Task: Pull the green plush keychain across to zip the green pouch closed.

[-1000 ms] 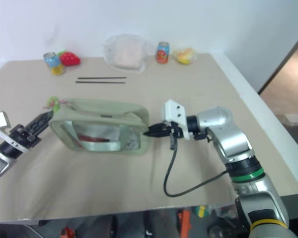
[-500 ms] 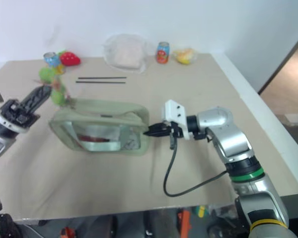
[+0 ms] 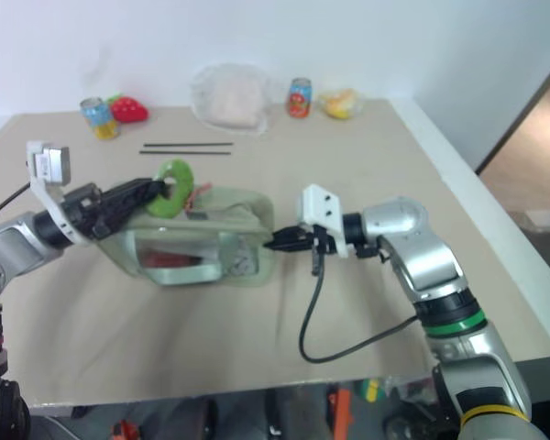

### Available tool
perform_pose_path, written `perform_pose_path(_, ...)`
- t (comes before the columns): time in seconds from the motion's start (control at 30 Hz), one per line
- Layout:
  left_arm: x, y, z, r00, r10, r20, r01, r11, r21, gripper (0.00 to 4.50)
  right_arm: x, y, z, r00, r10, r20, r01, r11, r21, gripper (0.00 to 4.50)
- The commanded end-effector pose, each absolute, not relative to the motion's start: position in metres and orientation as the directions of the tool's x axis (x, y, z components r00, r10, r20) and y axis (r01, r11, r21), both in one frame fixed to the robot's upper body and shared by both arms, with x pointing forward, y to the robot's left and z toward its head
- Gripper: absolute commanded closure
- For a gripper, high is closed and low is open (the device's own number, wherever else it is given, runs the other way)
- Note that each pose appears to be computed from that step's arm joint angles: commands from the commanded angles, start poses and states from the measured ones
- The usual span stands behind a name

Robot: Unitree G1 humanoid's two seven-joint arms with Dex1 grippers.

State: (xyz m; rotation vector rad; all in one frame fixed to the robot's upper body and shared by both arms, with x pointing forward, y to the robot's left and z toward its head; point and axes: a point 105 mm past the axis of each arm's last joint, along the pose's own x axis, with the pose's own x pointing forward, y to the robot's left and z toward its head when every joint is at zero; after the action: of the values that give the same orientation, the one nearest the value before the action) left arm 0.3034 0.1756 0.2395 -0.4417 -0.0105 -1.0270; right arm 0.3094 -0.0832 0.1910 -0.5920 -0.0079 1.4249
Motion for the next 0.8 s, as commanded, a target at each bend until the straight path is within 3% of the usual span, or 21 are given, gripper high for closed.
perform_pose_path(0.03, 0.293, 0.191, 0.252, 0.535, -0.808, 0.247, 0.831, 0.452, -0.323, 2.18, 0.308, -0.086, 0.203, 0.190, 0.930, -0.315, -0.901, 0.038, -0.431, 4.50)
perform_pose_path(0.43, 0.268, 0.266, 0.276, 0.676, -0.670, 0.307, 0.737, 0.618, -0.275, 2.18, 0.308, -0.081, 0.202, 0.168, 0.933, -0.318, -0.904, 0.017, -0.428, 4.50)
perform_pose_path(0.57, 0.247, 0.277, 0.249, 0.683, -0.710, 0.171, 0.727, 0.642, -0.244, 2.18, 0.308, -0.081, 0.202, 0.162, 0.934, -0.319, -0.904, 0.011, -0.427, 4.50)
perform_pose_path(0.7, 0.245, 0.285, 0.209, 0.711, -0.703, 0.004, 0.681, 0.687, -0.254, 2.18, 0.308, -0.080, 0.202, 0.158, 0.934, -0.319, -0.904, 0.007, -0.427, 4.50)
perform_pose_path(0.8, 0.248, 0.279, 0.198, 0.692, -0.721, -0.027, 0.692, 0.674, -0.257, 2.18, 0.308, -0.080, 0.202, 0.159, 0.934, -0.319, -0.903, 0.007, -0.429, 4.50)
